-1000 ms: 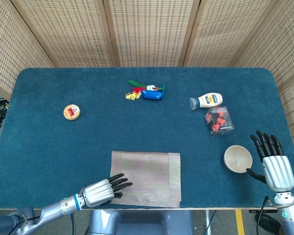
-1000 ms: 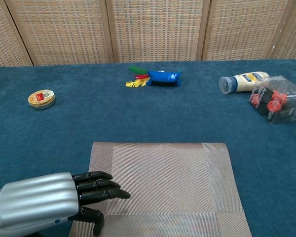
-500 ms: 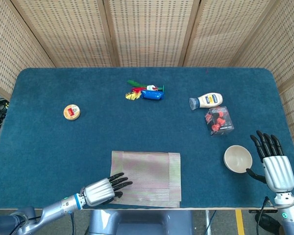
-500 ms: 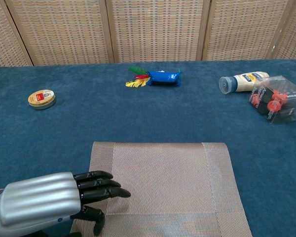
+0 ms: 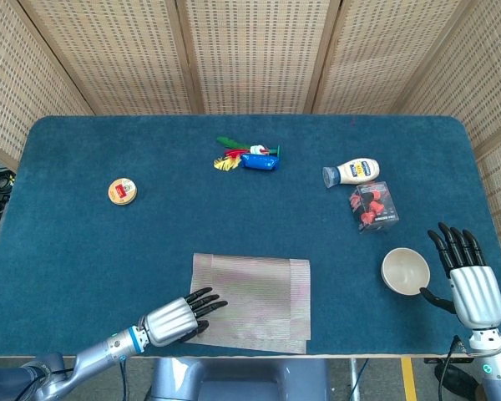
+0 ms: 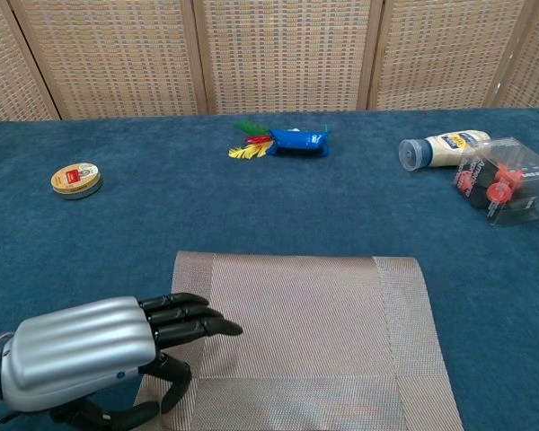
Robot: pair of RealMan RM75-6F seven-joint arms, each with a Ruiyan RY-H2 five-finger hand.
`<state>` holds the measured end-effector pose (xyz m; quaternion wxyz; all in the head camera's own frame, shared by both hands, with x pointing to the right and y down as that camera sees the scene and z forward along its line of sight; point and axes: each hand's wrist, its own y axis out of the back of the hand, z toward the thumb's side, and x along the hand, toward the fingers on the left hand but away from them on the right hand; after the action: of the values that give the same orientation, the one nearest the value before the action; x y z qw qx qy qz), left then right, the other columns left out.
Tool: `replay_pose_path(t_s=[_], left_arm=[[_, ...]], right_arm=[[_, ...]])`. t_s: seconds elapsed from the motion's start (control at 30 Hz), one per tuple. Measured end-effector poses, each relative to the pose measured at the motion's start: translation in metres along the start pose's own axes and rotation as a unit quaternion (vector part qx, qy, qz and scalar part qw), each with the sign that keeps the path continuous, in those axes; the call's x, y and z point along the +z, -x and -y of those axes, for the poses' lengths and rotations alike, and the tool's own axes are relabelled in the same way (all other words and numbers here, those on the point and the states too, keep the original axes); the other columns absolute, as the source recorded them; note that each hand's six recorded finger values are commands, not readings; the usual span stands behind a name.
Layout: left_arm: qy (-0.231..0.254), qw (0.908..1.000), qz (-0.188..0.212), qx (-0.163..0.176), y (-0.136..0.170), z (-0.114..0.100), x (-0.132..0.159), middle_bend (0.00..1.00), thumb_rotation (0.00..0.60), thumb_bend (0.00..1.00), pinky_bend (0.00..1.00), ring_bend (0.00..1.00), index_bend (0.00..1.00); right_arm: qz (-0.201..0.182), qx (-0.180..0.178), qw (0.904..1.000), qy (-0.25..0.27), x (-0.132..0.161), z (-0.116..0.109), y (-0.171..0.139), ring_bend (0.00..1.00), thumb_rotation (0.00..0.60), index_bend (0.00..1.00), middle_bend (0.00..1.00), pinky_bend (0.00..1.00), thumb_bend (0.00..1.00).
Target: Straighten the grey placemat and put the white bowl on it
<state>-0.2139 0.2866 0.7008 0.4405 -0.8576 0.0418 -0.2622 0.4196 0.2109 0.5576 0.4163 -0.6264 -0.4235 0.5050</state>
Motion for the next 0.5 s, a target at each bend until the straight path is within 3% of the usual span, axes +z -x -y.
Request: replay_pose_path(t_s=[0.27,0.5], left_arm=[[0.04,0.9979,-0.03,0.042,-0.014,-0.025,-0.01,0.0,0.6,0.65,0.0,0.0,0.85],[0.123,0.9821,-0.099,0.103,-0.044,-0.08,-0.043,0.0,0.6,0.69,0.0,0.0,0.85]], right_arm=[[-0.002,-0.004,1.0,-0.001,0.001,-0.002,-0.001,0.0,0.6,0.0,0.0,0.0,0.0],[-0.004,-0.007,1.0,-0.001,0.003,-0.003,-0.001,0.0,0.6,0.0,0.0,0.0,0.0]])
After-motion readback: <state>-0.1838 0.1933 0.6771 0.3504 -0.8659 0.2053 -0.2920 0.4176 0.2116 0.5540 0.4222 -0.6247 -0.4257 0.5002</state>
